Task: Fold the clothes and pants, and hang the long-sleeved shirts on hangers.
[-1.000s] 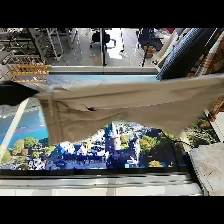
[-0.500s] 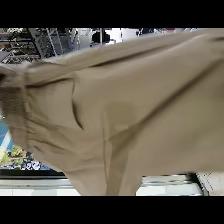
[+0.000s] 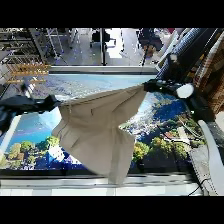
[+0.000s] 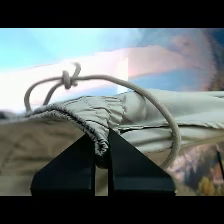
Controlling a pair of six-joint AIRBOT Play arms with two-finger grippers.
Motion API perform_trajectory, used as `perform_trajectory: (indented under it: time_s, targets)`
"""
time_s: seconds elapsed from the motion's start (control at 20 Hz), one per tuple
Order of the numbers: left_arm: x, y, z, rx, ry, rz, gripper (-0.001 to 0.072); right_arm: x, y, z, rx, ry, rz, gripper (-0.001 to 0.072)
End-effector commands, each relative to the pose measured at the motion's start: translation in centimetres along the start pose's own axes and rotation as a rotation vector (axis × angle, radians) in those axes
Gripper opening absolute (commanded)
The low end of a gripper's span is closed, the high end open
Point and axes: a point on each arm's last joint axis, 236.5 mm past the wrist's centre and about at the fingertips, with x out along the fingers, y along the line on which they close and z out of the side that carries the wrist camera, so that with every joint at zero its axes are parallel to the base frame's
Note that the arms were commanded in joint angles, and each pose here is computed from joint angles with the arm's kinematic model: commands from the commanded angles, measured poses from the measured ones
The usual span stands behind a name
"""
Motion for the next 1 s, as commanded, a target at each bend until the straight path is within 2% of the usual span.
perform_trajectory:
  time_s: [0.0,0.15,0.3,0.4,0.55,0.65,0.75,0.8,0.85,0.9,0.95]
  targets:
    - [6.1,2.0,0.3,-0.029,0.072,0.008,0.0015,2.1,0.0,-2.1,0.052,0.059,0.031,0.0012]
    - [3.4,1.3,-0.2,0.002,0.206,-0.029,0.0015,-2.9,3.8,-5.7,0.009,0.281,0.140,0.0012]
    - [-0.2,2.9,-4.9,0.028,0.465,-0.038,0.0015,-9.0,7.5,-13.1,0.042,0.583,0.238,0.0012]
    - [-2.0,6.0,-8.3,0.059,0.634,0.063,0.0015,-13.2,10.1,-20.1,0.082,0.821,0.299,0.0012]
    - [-3.6,10.9,-10.9,0.100,0.791,0.235,0.0015,-18.3,15.0,-29.2,0.124,1.024,0.419,0.0012]
    - [-3.6,12.7,-11.9,0.100,0.836,0.285,0.0015,-20.7,17.2,-34.3,0.155,1.130,0.467,0.0012]
    - [-3.0,13.2,-13.1,0.077,0.873,0.277,0.0022,-21.3,18.1,-38.3,0.145,1.188,0.469,0.0016]
    - [-2.5,13.1,-13.6,0.070,0.886,0.267,0.0092,-20.3,17.6,-39.3,0.123,1.159,0.429,0.0146]
    - [-2.3,13.2,-13.9,0.068,0.897,0.266,0.0233,-19.0,17.1,-39.2,0.118,1.108,0.400,0.0371]
    - [-2.2,13.3,-14.1,0.071,0.903,0.268,0.0360,-18.3,16.7,-38.5,0.118,1.076,0.390,0.0485]
    - [-2.3,13.4,-14.0,0.075,0.902,0.275,0.0387,-18.1,16.0,-37.7,0.131,1.061,0.384,0.0487]
